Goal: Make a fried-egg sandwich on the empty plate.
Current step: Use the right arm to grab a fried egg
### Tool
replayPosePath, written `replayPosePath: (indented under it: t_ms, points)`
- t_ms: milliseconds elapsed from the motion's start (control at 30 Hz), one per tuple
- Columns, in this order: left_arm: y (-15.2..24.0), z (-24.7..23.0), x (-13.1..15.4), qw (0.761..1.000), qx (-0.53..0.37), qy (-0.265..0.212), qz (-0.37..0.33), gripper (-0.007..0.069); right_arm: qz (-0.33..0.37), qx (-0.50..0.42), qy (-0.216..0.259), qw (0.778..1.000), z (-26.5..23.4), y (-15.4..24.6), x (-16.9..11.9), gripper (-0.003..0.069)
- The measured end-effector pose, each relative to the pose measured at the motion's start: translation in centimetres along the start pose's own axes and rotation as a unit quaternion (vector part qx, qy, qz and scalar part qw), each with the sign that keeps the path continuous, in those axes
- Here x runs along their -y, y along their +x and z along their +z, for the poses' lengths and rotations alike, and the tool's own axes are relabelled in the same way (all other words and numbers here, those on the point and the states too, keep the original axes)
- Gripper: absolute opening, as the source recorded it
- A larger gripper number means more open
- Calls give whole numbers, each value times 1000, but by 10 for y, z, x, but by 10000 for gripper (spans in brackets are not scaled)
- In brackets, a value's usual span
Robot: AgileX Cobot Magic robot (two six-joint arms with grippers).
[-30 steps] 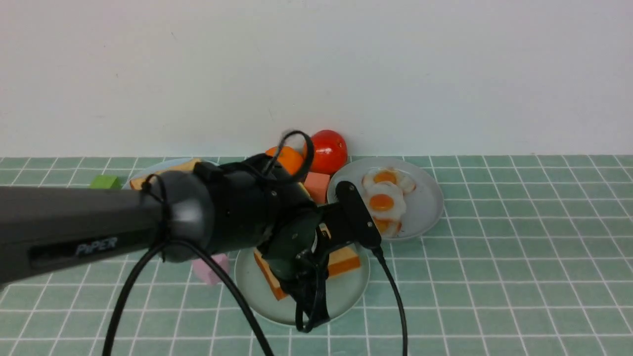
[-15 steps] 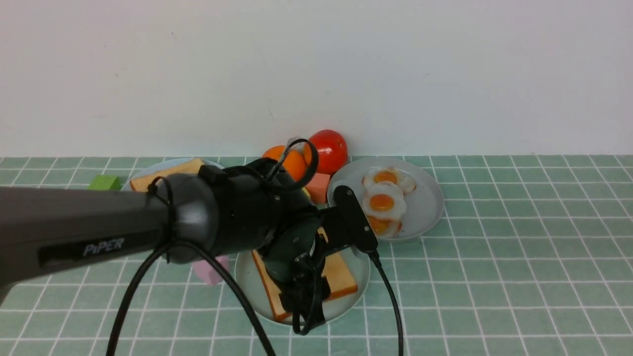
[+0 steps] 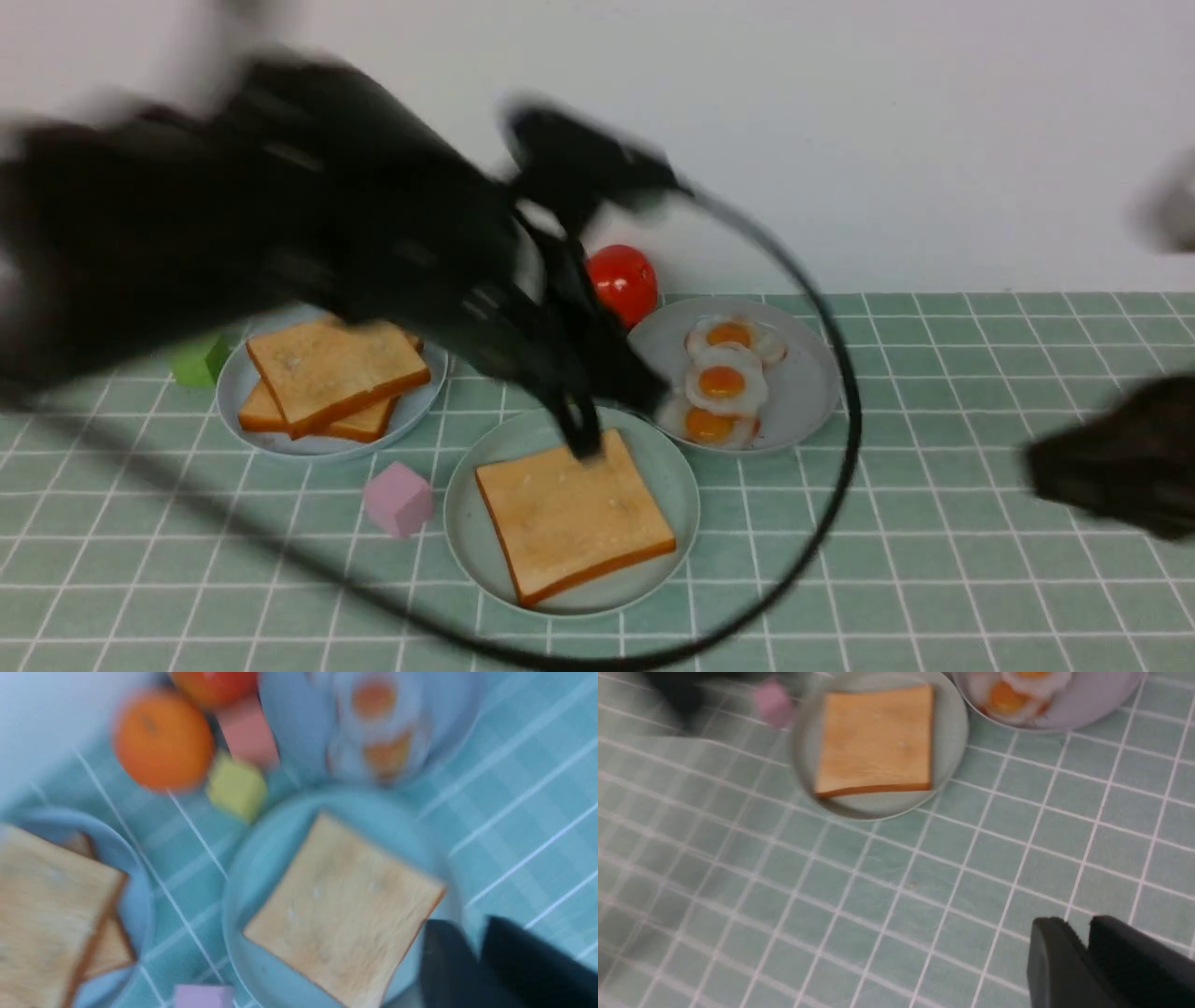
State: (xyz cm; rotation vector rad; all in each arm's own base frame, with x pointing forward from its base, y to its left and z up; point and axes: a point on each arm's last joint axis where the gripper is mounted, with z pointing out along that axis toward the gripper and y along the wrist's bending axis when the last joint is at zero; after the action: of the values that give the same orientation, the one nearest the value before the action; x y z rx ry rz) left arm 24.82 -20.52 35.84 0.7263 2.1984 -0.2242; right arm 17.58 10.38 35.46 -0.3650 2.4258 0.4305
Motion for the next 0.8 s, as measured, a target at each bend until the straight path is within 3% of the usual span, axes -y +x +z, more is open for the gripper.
replayPosePath:
  t_ms: [67, 167, 267, 333, 467, 567, 800]
  points:
    - [1, -32, -4, 999, 34, 2, -10, -12, 15, -23, 16, 1000, 26, -15, 7, 129]
    - [13, -87, -12, 996, 92, 6, -22, -13, 48, -67, 28, 996, 68, -38, 27, 135]
    - [36, -120, -17, 992, 125, 11, -29, -13, 77, -102, 7, 992, 107, -57, 50, 141]
    - [72, -143, -20, 989, 143, 22, -42, -13, 108, -123, -44, 985, 143, -71, 68, 153]
    - [129, -155, -19, 979, 179, 53, -82, -13, 163, -143, -102, 971, 199, -88, 101, 203]
    - [156, -153, -19, 969, 212, 67, -109, -13, 183, -146, -111, 966, 230, -97, 122, 250]
    - [172, -153, -19, 957, 239, 82, -145, -13, 202, -132, -107, 964, 267, -110, 142, 275]
